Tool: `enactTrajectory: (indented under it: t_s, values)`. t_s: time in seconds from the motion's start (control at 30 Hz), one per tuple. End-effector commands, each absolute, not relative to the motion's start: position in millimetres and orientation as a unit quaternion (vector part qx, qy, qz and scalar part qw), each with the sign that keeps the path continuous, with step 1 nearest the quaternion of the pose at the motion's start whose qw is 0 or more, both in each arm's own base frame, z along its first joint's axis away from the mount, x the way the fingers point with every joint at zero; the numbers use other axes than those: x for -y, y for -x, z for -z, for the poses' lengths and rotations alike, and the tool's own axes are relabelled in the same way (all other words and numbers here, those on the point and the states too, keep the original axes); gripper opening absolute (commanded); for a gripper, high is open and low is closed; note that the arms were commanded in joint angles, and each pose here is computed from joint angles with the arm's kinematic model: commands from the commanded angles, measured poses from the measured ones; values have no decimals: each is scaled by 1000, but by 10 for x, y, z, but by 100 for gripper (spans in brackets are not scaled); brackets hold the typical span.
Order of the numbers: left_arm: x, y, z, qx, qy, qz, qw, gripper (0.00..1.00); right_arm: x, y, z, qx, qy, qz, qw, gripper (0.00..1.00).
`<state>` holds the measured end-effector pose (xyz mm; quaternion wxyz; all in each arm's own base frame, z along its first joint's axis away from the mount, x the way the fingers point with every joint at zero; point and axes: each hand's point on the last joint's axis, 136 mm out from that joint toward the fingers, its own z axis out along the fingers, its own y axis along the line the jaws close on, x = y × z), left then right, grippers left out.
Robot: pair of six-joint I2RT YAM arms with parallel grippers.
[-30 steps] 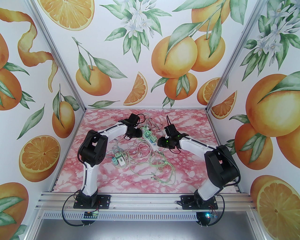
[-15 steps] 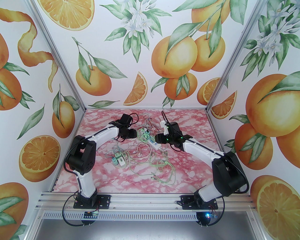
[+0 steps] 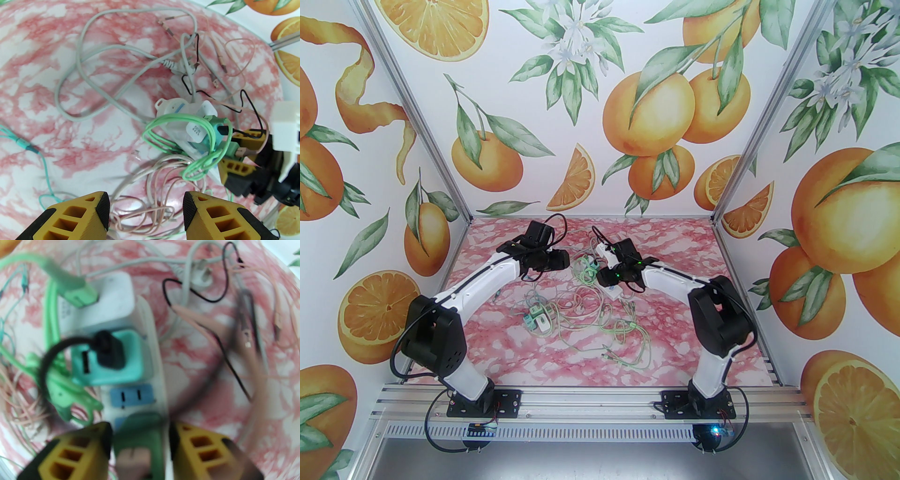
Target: Pull the plug off the socket
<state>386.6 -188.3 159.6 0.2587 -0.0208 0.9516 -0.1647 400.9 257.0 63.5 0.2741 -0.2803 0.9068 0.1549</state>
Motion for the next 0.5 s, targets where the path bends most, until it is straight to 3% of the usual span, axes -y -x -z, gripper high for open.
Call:
enactTrajectory:
  t_s: [0.0, 0.23, 0.47]
  values:
    - [1746, -3770, -1667, -953, 33, 154, 260, 57, -2553, -4024, -564, -910, 291, -131, 264, 40]
    - [1710, -3739, -1787, -948, 40, 159, 272, 57, -2183, -4014, -580, -934, 235, -62, 261, 25]
    - [1716, -3766, -1781, -948, 42, 158, 273, 57, -1345, -3888, -750, -949, 96, -43, 296, 25]
